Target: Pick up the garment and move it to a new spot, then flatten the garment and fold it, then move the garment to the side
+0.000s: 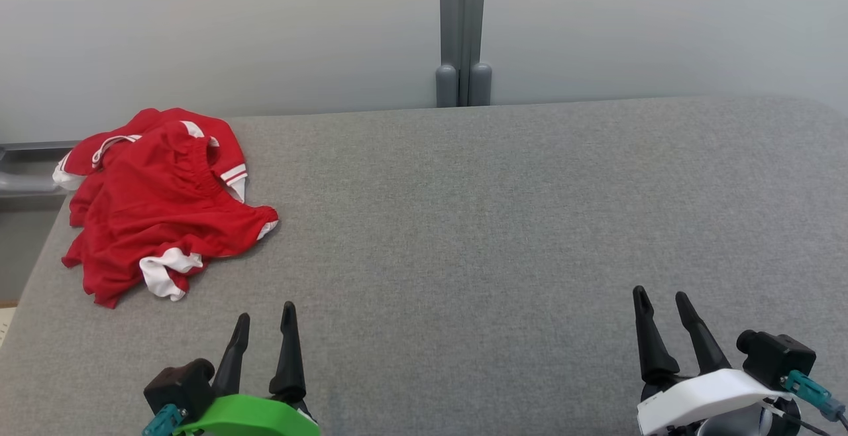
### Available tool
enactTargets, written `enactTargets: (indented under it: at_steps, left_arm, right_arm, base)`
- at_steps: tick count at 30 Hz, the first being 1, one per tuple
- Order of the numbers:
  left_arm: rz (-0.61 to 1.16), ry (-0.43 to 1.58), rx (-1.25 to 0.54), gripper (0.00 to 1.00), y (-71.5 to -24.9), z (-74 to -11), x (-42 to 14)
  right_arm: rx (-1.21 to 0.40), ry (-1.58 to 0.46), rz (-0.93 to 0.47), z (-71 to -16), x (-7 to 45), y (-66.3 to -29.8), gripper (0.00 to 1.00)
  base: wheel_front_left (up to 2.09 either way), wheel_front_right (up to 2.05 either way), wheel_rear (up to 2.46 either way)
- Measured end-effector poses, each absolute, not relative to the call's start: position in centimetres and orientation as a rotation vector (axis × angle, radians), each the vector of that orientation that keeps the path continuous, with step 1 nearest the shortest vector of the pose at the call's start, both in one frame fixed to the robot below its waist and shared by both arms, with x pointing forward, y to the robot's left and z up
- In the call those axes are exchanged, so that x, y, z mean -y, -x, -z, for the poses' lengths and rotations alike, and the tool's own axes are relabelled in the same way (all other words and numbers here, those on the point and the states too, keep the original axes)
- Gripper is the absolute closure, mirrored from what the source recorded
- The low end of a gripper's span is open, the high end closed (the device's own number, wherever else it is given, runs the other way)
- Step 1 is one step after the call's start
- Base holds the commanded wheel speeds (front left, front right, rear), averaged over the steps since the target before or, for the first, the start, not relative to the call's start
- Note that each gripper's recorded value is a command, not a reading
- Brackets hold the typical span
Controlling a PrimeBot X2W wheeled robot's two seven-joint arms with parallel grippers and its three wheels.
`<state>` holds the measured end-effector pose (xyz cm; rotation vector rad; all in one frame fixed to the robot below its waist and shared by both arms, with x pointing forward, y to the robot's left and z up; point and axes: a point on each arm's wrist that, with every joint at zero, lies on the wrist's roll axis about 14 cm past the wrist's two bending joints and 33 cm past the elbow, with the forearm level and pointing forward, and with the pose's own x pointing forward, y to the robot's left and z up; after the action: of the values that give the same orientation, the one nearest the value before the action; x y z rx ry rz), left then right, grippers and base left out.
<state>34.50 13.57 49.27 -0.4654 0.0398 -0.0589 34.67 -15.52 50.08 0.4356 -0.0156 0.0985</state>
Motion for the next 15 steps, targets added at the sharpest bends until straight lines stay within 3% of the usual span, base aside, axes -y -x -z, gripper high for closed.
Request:
enactTargets:
  at_steps: [15]
  left_arm:
    - [0.073, 0.344, -0.019, 0.00, -34.02, -49.16, -13.18]
  right_arm:
    - [0.038, -0.299, -0.134, -50.30, 14.78, -34.21, 0.00]
  base:
    - [0.00, 0.00, 0.00]
